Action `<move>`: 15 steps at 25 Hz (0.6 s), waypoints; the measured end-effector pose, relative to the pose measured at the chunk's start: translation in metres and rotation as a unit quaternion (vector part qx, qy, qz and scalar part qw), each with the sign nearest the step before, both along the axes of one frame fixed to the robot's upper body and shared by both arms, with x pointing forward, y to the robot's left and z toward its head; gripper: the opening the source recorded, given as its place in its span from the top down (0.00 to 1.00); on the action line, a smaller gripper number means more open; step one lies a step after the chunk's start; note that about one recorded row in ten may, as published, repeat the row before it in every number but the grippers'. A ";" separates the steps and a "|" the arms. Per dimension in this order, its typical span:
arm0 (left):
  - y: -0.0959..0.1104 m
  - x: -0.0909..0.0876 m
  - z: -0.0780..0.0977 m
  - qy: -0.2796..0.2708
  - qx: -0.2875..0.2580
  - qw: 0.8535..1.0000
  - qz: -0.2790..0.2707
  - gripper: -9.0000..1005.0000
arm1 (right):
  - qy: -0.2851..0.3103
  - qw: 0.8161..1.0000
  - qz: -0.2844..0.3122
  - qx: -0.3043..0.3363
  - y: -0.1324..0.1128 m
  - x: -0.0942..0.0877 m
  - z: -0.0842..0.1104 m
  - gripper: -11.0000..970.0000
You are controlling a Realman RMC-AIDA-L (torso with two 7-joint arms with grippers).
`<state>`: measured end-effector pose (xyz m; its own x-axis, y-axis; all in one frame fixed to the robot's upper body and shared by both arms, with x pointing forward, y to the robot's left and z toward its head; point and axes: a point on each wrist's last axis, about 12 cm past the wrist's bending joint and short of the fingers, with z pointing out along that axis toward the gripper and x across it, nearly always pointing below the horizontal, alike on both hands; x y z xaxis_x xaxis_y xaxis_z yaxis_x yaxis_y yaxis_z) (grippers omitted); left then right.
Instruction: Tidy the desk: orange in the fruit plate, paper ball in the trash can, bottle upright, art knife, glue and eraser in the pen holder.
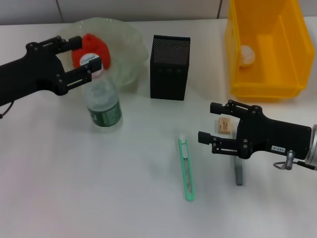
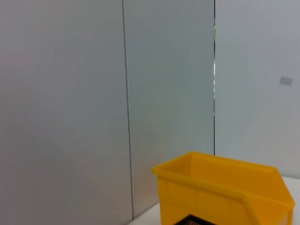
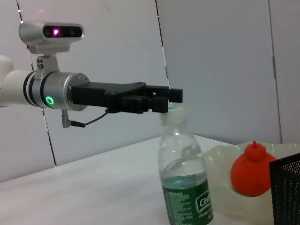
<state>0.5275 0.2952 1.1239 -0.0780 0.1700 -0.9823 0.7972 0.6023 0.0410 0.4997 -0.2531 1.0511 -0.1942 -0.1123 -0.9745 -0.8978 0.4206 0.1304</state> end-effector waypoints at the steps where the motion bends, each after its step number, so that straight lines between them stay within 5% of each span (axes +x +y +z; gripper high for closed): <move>1: 0.001 0.000 0.001 -0.003 -0.001 1.000 0.000 0.49 | 0.000 1.000 0.000 0.000 0.000 0.000 0.001 0.15; 8: 0.004 -0.013 0.013 -0.070 -0.008 0.997 -0.043 0.32 | 0.024 1.000 0.007 0.012 -0.006 0.014 0.044 0.15; 12: 0.001 -0.029 -0.006 -0.074 -0.002 0.993 -0.091 0.23 | 0.095 0.992 0.013 -0.079 0.004 0.036 0.094 0.15; 15: -0.001 -0.042 -0.028 -0.055 0.006 0.992 -0.114 0.19 | 0.145 0.979 0.002 -0.144 0.018 0.047 0.111 0.15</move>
